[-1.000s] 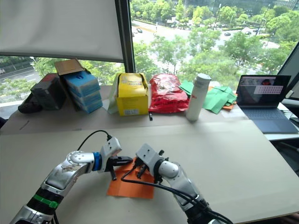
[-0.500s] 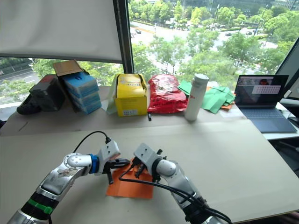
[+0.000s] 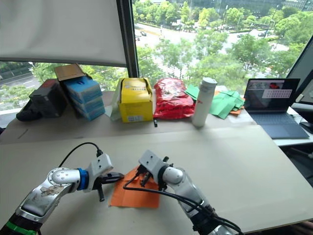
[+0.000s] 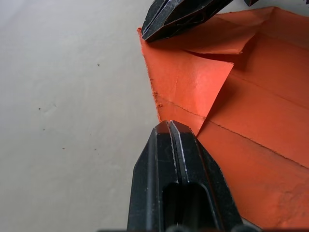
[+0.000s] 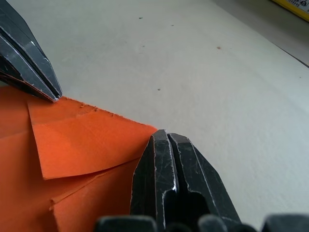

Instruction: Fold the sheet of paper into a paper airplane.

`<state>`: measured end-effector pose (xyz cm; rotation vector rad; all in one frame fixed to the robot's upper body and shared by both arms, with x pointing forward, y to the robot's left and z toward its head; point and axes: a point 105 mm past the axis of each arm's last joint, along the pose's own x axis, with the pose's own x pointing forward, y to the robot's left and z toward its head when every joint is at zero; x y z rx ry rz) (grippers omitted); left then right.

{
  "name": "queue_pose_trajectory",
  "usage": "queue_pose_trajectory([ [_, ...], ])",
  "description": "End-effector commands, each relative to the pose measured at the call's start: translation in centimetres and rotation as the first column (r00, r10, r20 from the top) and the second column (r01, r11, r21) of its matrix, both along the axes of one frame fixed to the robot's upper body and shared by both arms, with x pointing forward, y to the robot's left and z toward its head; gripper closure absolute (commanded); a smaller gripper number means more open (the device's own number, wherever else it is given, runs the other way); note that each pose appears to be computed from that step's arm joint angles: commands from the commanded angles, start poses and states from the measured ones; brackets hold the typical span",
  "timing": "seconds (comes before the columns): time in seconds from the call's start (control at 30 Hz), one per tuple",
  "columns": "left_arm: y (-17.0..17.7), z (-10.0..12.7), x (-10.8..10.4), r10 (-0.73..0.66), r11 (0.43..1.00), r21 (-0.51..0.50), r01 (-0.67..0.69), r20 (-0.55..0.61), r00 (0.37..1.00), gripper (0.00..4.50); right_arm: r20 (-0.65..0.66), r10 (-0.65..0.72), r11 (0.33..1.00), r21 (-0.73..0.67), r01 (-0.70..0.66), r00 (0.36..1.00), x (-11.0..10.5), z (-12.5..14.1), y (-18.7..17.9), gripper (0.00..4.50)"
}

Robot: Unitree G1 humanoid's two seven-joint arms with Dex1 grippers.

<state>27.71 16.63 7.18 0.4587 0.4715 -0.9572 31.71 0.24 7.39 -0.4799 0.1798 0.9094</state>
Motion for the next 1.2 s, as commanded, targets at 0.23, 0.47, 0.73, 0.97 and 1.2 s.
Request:
queue_pose_trajectory([
  [0.23, 2.1, -2.2, -1.3, 0.056, 0.996, 0.071, -0.049, -0.104, 0.993, 4.47, -0.027, -0.004, 1.0, -0.025, 0.003, 1.0, 0.0, -0.9, -0.2, 4.5],
  [0.47, 2.3, -0.3, -0.8, 0.051, 0.997, 0.056, -0.047, -0.069, 0.996, 4.47, -0.024, -0.002, 1.0, -0.022, 0.002, 1.0, 0.0, -0.8, -0.1, 4.5],
  [0.73, -1.3, 5.3, 1.7, -0.041, 0.989, -0.139, 0.049, 0.06, 0.997, 4.47, 0.016, -0.002, 1.0, 0.012, 0.002, 1.0, 0.4, 1.1, -0.3, 4.5],
  [0.97, -3.2, 1.2, 1.4, -0.115, 0.989, -0.088, 0.116, 0.014, 0.993, 4.47, 0.048, -0.031, 0.999, 0.022, 0.03, 0.998, 1.3, 2.6, -1.1, 4.5],
  [1.2, -2.9, -1.6, 1.5, -0.141, 0.99, -0.009, 0.141, -0.009, 0.99, 4.47, 0.056, -0.049, 0.996, 0.074, 0.045, 0.997, 0.9, 4.4, -2.4, 4.5],
])
